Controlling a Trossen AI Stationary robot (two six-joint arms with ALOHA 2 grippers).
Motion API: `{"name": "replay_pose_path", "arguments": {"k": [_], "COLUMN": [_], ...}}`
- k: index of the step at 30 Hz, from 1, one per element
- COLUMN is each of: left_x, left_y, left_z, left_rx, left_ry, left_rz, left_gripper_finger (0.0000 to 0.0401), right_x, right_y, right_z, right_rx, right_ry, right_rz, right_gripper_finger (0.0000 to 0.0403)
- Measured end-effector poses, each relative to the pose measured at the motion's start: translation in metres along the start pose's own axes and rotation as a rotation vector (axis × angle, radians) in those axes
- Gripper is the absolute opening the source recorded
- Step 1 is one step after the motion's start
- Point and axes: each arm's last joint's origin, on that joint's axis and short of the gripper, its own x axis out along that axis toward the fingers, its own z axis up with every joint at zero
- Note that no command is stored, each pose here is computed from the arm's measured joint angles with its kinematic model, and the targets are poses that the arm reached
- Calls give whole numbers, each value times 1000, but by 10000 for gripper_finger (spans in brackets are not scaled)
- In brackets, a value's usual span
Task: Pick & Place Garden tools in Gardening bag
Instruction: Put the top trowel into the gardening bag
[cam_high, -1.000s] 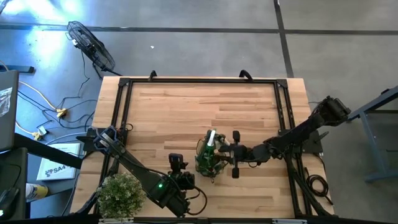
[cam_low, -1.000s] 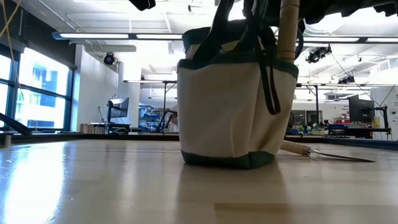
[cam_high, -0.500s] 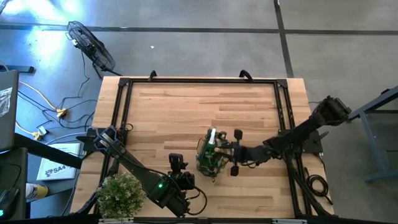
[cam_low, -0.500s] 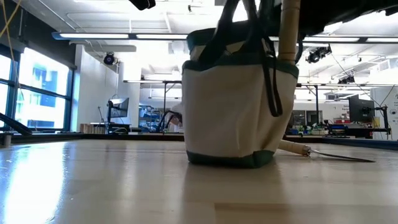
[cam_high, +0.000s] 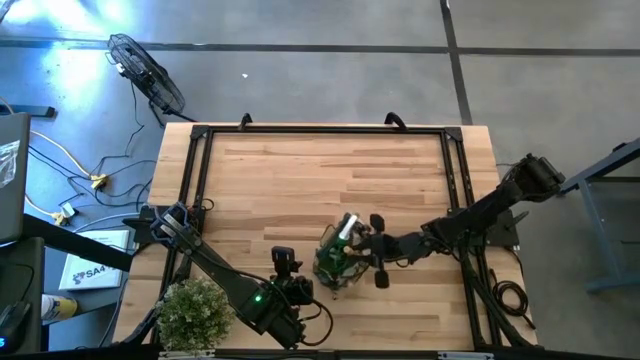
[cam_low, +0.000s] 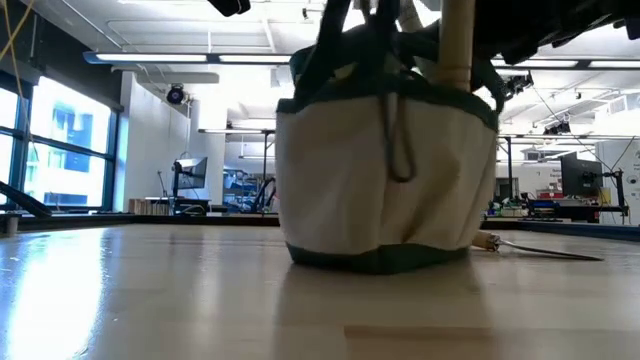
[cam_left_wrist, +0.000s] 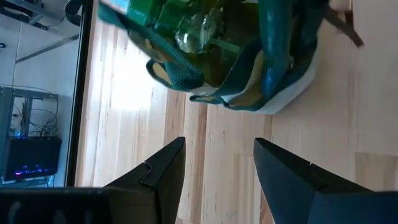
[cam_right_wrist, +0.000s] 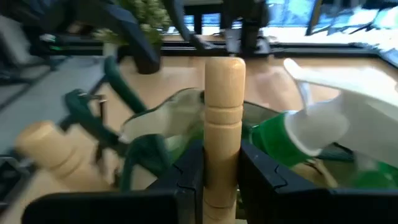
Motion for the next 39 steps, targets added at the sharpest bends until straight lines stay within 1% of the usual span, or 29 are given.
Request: {"name": "replay_pose_path", "arguments": {"k": [2,4,6,9,14,16,24,29,35,39], "left_x": [0,0,0,0,0,0,0,0,0,0], "left_y": [0,0,0,0,0,0,0,0,0,0], "left_z": [0,0,0,0,0,0,0,0,0,0], "left_rx": [0,0,-4,-9,-15,-15,-16,-16,-16,-16], "left_ry": [0,0,-2,-2,-3,-3,-3,-3,-3,-3], "left_rz": [0,0,0,0,-3,-4,-4,-5,-5,-5], "left_gripper_finger": [182,182,182,182,182,182,182,182,182,182], "right_x": [-1,-3,-4,-6,-7,-7,-7,-7,-8,-7], "right_y": [3,7,10,12,9,8,8,8,8,8], "right_z": [0,-1,-2,-3,-9,-11,-12,-15,-16,-17], "right_rx": [21,13,9,-10,-46,-51,-56,-32,-3,-8], "right_ry": [3,3,0,-1,41,54,70,99,112,118], "right_rz": [25,36,23,-34,-149,-173,-162,-141,-128,-113], "right_gripper_finger": [57,56,56,56,56,56,56,57,94,101]}}
